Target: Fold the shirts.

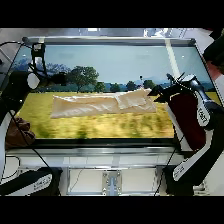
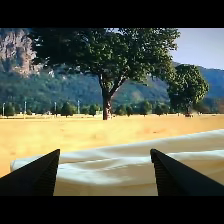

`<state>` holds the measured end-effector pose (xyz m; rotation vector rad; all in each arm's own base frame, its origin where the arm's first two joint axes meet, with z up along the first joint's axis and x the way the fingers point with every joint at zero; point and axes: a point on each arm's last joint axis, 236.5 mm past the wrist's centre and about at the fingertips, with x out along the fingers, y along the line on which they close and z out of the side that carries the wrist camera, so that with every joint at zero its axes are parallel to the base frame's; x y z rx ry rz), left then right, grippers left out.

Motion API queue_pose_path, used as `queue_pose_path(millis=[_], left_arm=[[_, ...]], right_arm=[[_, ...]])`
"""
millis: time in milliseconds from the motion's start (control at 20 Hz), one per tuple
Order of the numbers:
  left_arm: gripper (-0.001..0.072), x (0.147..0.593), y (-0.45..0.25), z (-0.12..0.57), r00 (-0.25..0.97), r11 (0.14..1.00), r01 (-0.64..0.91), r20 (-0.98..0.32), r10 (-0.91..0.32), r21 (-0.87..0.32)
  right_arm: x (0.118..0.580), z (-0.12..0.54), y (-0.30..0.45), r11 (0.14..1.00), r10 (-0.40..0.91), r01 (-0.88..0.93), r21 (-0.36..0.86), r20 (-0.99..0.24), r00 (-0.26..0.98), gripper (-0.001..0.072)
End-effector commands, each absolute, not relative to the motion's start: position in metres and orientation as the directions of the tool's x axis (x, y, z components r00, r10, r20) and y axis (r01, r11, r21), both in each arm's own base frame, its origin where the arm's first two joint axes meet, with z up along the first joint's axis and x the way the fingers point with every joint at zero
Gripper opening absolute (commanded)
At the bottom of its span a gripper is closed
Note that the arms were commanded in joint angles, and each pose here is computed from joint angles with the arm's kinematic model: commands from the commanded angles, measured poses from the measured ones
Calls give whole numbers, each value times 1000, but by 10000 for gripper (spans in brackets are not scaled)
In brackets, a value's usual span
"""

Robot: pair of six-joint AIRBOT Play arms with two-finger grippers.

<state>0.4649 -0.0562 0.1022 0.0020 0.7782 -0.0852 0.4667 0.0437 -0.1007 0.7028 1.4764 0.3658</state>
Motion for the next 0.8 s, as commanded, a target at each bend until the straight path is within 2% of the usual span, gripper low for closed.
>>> queue_pose_path(millis=[0,150,200,250,300,350,400,500,550,600,650,750], left_arm=[[636,465,-58,102,709,996,79,-701,-78,-32],[636,465,-58,102,709,996,79,-701,-78,-32],[636,465,-58,102,708,996,79,-701,-78,-32],[636,465,-58,102,709,996,79,-701,-78,-32],[636,465,-58,102,708,996,79,-701,-78,-32],[636,465,-58,102,708,996,79,-702,-78,-31],[635,465,-58,102,708,996,79,-702,-79,-32],[623,463,-63,100,702,995,79,-705,-98,-60],[448,462,-70,96,689,992,78,-714,-125,-98],[149,460,-79,88,670,987,80,-726,-155,-138],[19,459,-90,77,647,982,88,-740,-183,-166],[13,456,-120,44,577,971,117,-782,-236,-207]], right_arm=[[466,-109,65,727,667,155,668,-742,67,669],[465,-105,97,719,688,96,688,-724,40,651],[463,-105,107,721,689,81,688,-725,25,588],[461,-104,116,719,693,68,692,-721,15,483],[460,-100,126,704,708,64,707,-706,10,293],[461,-91,135,675,736,61,735,-677,12,41],[462,-76,145,635,771,52,771,-636,19,15],[463,-40,154,582,813,-5,813,-582,17,14],[462,-22,156,575,818,-38,818,-575,14,14],[461,-2,157,570,821,-73,818,-571,12,14],[459,16,158,568,822,-94,818,-569,15,14],[454,52,159,567,823,-109,817,-568,22,14]])
